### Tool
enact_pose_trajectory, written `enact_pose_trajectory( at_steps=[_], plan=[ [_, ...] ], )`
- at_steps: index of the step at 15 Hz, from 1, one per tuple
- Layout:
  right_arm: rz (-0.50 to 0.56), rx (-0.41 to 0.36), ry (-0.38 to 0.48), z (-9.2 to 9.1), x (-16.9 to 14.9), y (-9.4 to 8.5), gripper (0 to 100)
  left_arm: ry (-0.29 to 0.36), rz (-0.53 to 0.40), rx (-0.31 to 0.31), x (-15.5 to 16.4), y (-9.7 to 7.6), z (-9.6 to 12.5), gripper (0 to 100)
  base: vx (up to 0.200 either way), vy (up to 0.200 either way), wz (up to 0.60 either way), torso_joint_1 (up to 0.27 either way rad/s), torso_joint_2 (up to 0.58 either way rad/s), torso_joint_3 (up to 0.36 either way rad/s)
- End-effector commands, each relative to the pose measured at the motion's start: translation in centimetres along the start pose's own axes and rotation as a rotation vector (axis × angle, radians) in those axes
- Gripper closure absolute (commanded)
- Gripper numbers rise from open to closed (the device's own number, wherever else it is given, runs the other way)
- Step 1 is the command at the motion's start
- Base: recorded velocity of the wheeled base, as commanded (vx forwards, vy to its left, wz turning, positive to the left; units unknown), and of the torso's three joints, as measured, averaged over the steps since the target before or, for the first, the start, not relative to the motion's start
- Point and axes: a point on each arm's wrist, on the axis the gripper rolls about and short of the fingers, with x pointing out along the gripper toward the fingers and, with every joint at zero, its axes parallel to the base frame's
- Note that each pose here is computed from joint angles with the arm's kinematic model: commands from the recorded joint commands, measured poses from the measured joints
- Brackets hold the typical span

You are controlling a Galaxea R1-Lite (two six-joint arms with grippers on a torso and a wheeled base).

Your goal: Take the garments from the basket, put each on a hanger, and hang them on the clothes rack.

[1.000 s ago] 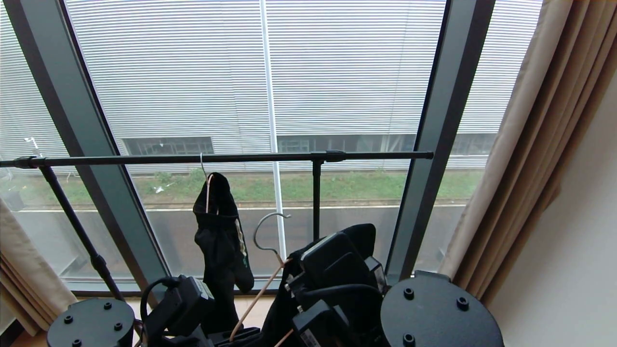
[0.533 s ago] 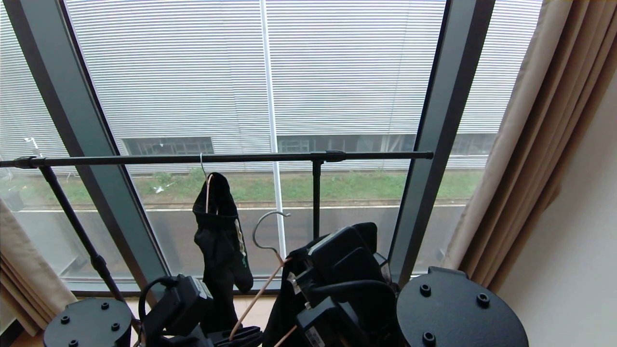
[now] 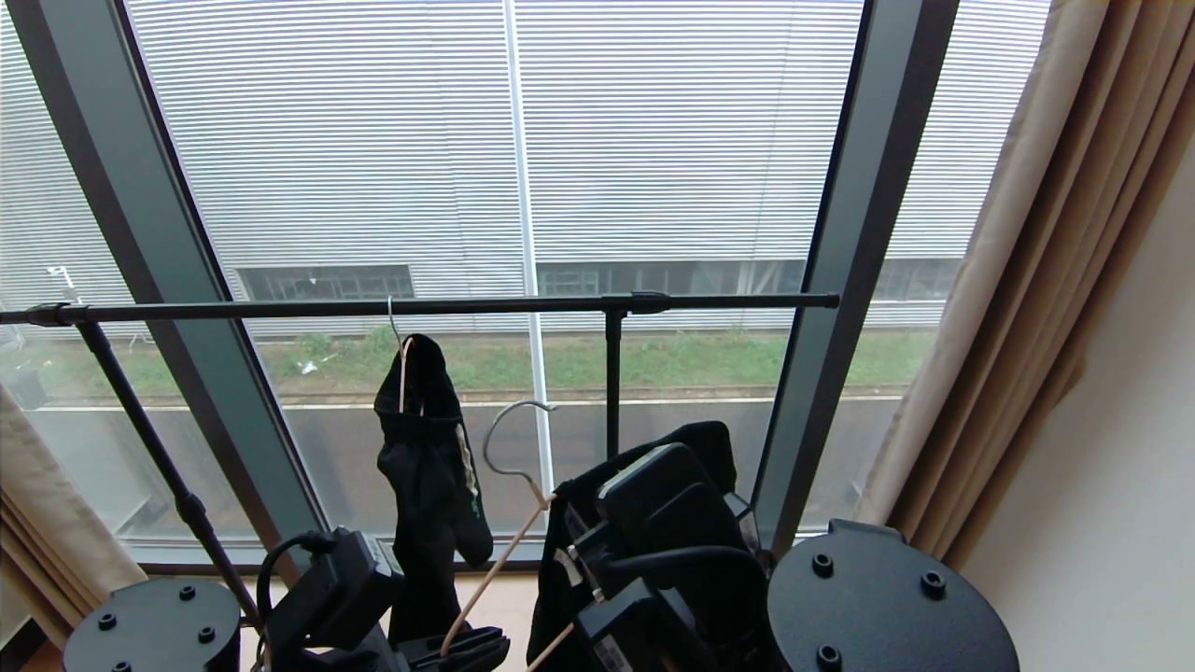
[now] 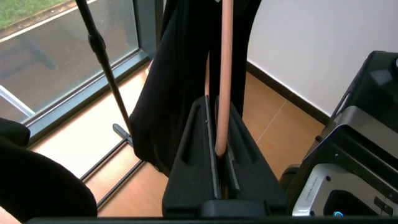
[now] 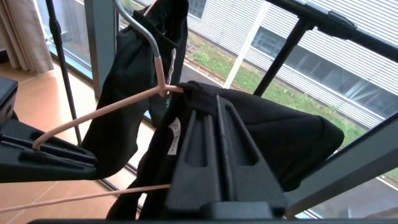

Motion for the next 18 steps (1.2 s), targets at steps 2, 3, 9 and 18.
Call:
enact_pose_trajectory(
  at_steps=[2,3,9,18],
  plan=[
    [-0.011,-0.008,0.013,-0.3,0.0,-0.5,0,-0.019,-0.002,0.004,-0.3,-0.1,0.3,100,0.0,0.0,0.0,0.0,0.0,0.0],
    [-0.024,-0.012,0.018,-0.4,0.1,-1.0,0,-0.027,-0.002,0.006,-0.4,-0.1,0.4,100,0.0,0.0,0.0,0.0,0.0,0.0],
    [0.068,-0.096,0.011,-0.5,-1.7,-4.0,0,-0.024,0.0,0.003,-0.4,-0.1,0.3,100,0.0,0.0,0.0,0.0,0.0,0.0],
    [0.245,-0.143,0.042,-1.4,-3.2,-7.0,0,-0.042,-0.037,-0.037,-1.1,1.8,0.6,100,0.0,0.0,0.0,0.0,0.0,0.0]
  ],
)
